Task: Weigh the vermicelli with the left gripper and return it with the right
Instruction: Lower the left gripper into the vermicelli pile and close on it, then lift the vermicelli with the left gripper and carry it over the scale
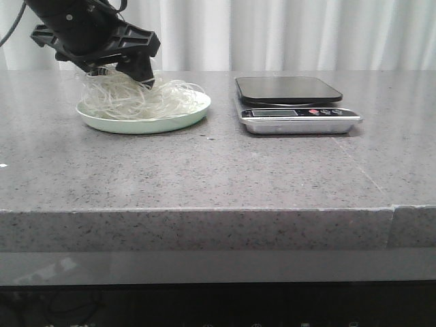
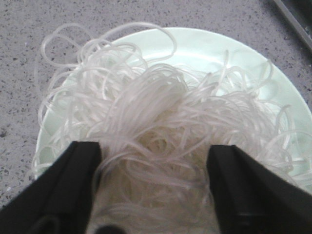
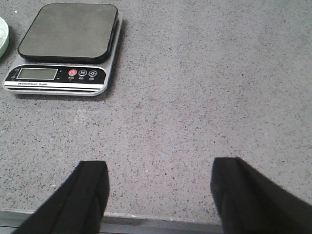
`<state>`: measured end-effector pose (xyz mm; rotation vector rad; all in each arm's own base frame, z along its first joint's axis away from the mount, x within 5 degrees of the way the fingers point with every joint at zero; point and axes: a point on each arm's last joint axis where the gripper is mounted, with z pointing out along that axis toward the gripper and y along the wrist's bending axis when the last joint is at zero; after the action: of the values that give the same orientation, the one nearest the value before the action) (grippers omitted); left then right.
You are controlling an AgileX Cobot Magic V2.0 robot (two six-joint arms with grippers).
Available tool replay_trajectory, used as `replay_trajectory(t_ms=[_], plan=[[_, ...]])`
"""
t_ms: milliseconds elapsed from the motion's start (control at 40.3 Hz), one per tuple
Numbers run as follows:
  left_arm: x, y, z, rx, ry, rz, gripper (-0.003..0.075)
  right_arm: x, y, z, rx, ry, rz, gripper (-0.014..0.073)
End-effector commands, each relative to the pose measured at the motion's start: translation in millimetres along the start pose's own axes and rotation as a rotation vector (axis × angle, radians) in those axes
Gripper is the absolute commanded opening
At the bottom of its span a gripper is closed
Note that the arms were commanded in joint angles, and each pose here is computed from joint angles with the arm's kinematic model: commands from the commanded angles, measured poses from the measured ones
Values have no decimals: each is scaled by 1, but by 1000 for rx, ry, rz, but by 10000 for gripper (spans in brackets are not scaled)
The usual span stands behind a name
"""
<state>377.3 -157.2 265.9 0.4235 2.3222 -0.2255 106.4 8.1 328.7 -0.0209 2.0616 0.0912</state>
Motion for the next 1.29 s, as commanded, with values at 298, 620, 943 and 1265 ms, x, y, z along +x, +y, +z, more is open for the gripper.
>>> replay_trajectory(t_ms=[298,620,943,1265], plan=[[-27,-5,-30,15,-47,-7,156,-14,0,-3,7,-94,-11,561],[-73,-10,-72,28,-103,2,156,-14,0,-3,7,-94,-11,561],[-124,-46,-127,102,-372,71,156,-14,0,-3,7,-95,-11,561],[-151,-104,-129,222,-556,132,157,-14,0,-3,7,-95,-11,561]])
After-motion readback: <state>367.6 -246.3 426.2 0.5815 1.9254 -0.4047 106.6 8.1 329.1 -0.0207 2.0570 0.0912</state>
